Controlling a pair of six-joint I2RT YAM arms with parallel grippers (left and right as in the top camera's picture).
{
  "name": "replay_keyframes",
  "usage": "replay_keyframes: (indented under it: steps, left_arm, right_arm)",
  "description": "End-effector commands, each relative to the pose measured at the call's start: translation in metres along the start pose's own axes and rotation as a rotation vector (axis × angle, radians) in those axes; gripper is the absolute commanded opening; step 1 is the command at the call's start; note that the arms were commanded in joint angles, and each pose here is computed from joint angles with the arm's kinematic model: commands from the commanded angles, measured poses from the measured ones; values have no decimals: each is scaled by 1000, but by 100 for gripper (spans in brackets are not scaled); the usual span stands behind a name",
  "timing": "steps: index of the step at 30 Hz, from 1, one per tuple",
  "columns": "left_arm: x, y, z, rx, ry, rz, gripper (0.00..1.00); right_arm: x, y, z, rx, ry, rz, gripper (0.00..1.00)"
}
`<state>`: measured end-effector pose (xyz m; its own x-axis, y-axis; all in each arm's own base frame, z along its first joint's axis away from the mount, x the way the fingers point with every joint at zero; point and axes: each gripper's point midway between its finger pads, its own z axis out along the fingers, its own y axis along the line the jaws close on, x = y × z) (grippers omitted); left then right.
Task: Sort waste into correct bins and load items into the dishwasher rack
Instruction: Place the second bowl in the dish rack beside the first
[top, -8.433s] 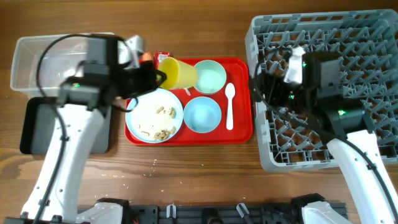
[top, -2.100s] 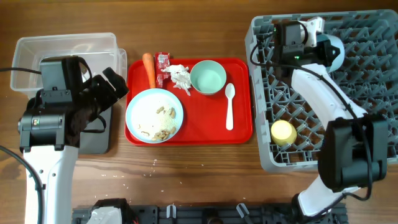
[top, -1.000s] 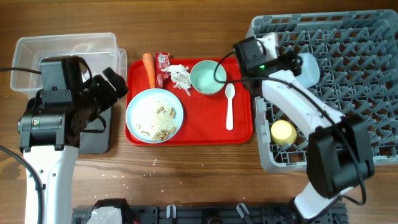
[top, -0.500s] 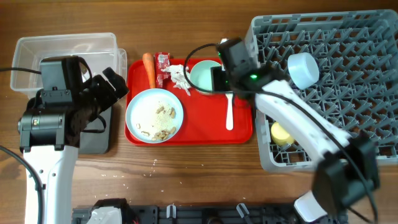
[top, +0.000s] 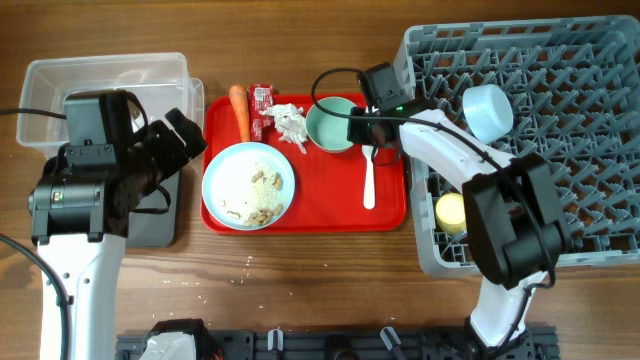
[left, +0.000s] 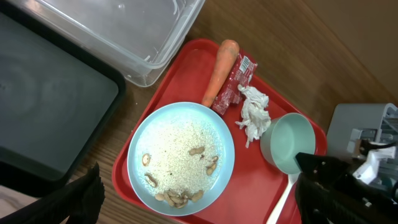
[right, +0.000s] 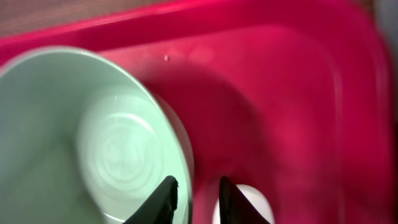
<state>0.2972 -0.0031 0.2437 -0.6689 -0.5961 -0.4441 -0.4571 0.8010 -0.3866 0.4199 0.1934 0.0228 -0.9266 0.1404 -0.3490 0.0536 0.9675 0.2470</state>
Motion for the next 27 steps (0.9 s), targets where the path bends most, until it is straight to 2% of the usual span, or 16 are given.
replay_keyframes:
  steps: [1,5,9,12,14,16,19,22,27]
  left_arm:
    - [-3,3,1,-15,-8,-19,100]
    - [-3,3,1,-15,-8,-19,100]
    - [-3,3,1,-15,-8,-19,100]
    - [-3,3,1,-15,-8,-18,100]
    - [-3,3,1,-15,-8,-19,100]
    - [-3,3,1,-14,-8,-18,100]
    - [-3,3,1,-15,-8,-18,100]
    - [-3,3,1,-15,-8,-19,100]
    - [-3,3,1,-14,-8,-18,100]
  right_arm:
    - [-3,3,0,-34,8,42,4]
    - [-30,-4,-45,-19,-93,55,4]
    - [-69,-19,-136,21,-306,14,4]
    - [-95,-59,-213,193,-523,36,4]
    - [-105,-114,-278,450,-702,121,4]
    - [-105,-158,-321,706,-767,121,4]
    - [-98,-205,-340,982,-706,95,4]
    - [-89,-253,-348,1285,-614,147,4]
    - [-90,-300,-306,1587,-368,66,4]
